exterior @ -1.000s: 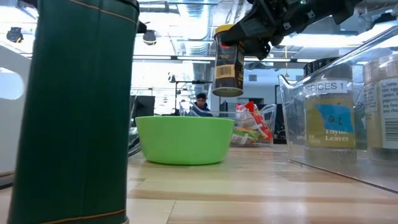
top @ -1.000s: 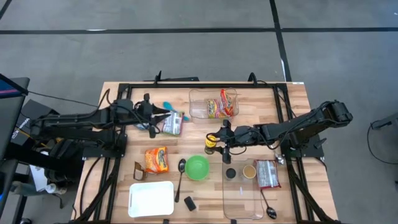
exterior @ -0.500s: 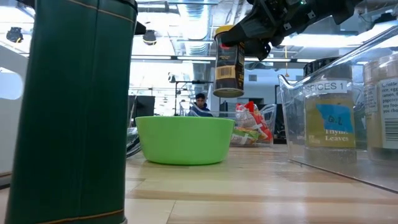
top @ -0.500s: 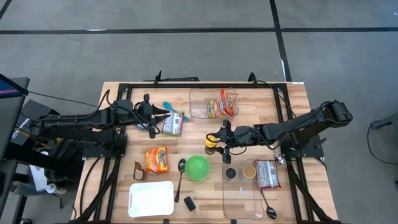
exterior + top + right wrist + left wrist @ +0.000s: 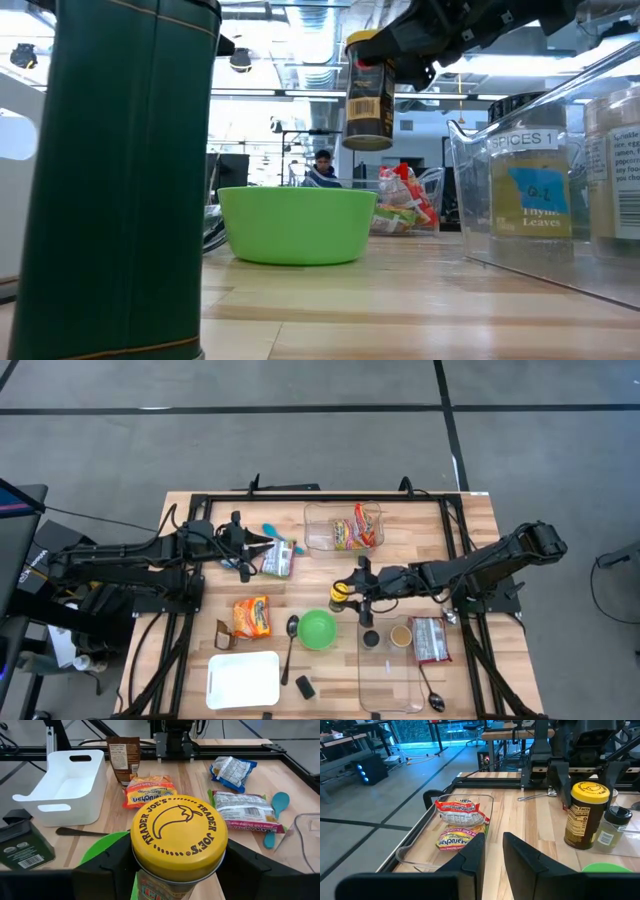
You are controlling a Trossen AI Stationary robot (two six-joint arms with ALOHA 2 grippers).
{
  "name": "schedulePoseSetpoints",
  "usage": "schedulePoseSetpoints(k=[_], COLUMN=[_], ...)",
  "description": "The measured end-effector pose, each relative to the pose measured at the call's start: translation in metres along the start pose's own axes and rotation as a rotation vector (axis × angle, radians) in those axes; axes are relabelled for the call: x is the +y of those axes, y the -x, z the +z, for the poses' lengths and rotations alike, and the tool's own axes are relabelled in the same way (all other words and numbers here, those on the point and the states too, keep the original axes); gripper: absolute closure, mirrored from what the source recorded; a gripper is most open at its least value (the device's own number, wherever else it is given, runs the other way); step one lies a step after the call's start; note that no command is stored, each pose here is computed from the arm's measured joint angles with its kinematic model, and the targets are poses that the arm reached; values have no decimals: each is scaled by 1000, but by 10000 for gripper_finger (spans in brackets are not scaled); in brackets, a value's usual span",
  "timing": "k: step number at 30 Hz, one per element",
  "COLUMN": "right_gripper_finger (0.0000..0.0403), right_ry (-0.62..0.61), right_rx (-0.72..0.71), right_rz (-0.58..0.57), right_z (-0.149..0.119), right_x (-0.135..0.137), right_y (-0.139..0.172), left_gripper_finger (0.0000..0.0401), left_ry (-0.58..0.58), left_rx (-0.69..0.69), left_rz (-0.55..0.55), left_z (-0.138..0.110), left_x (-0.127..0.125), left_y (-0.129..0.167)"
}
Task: Pick & Place Food Item
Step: Put the black seasoning into the bottom transparent bin
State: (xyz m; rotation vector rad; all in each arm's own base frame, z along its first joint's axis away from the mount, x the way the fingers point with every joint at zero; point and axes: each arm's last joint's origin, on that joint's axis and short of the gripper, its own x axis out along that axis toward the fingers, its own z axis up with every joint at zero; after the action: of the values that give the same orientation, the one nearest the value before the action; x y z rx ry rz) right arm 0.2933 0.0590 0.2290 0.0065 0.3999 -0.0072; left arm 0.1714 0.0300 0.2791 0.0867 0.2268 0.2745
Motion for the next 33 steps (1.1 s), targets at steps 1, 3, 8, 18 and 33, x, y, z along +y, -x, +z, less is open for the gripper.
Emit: schedulePoseSetpoints(k=[1, 3, 8, 18, 33], right_gripper_finger=[189, 185, 188, 181, 191], right_ry=[2, 6, 53, 97, 98], right_rx=[0, 0, -38, -72, -58], right_rz=[4, 14, 48, 89, 91], right_z=[0, 2, 14, 26, 24], right_x=[1, 5, 16, 30, 30], right_y=[0, 1, 4, 8, 8], left_gripper_finger=[339, 340, 339, 338, 336], left_ry=[0, 0, 0, 0, 0], left_rx=[0, 0, 0, -1, -1], left_rz=[0, 0, 0, 0, 0], left_z=[0, 0, 0, 0, 0], left_x=[0, 0, 0, 0, 0], left_y=[0, 0, 0, 0, 0])
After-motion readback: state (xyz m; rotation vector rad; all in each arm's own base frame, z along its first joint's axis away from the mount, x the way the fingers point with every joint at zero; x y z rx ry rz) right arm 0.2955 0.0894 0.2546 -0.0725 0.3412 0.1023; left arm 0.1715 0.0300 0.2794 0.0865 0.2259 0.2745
